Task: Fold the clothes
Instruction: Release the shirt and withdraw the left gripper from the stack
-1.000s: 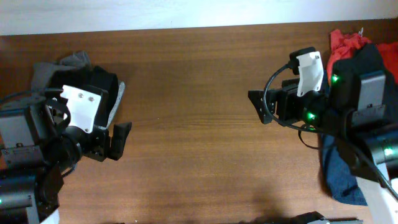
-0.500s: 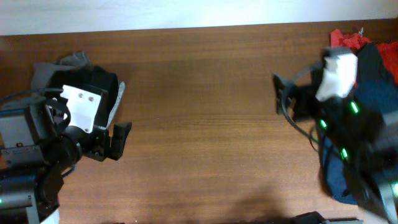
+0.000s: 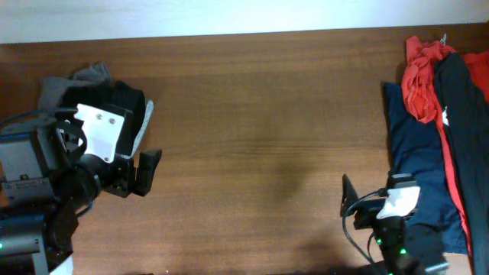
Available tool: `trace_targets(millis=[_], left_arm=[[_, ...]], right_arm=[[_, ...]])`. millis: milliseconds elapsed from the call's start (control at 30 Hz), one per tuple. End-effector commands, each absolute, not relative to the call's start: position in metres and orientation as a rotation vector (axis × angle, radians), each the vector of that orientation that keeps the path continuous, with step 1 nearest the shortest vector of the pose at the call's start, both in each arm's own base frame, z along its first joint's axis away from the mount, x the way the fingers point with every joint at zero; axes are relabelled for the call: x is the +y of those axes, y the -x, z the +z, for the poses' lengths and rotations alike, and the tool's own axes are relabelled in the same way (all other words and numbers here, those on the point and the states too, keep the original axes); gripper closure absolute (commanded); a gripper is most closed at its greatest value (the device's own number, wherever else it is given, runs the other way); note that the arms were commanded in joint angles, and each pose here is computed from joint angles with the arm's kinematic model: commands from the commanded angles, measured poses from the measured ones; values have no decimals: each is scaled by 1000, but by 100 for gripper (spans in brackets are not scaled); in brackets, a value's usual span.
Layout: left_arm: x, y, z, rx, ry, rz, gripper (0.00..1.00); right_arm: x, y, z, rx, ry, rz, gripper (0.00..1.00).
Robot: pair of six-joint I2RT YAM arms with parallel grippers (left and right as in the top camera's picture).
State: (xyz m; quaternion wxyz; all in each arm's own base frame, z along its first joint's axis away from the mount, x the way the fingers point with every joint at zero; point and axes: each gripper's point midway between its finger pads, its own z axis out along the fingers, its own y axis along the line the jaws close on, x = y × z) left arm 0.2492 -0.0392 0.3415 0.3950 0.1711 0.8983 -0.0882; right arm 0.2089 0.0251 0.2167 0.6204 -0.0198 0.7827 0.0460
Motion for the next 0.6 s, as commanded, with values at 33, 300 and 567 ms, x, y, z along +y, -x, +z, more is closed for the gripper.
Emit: trace_targets(millis=[33,300,567], left_arm=[[-40,-249,345,2261,-457,-215,1],[-40,-249,345,2261,-457,-215,1],[-40,-249,345,2261,-457,-215,1]], right_arm=[[43,-219,170,1805,116,185,1],[58,-233,148,1744,160,246,1],[58,-233,148,1744,160,246,2]])
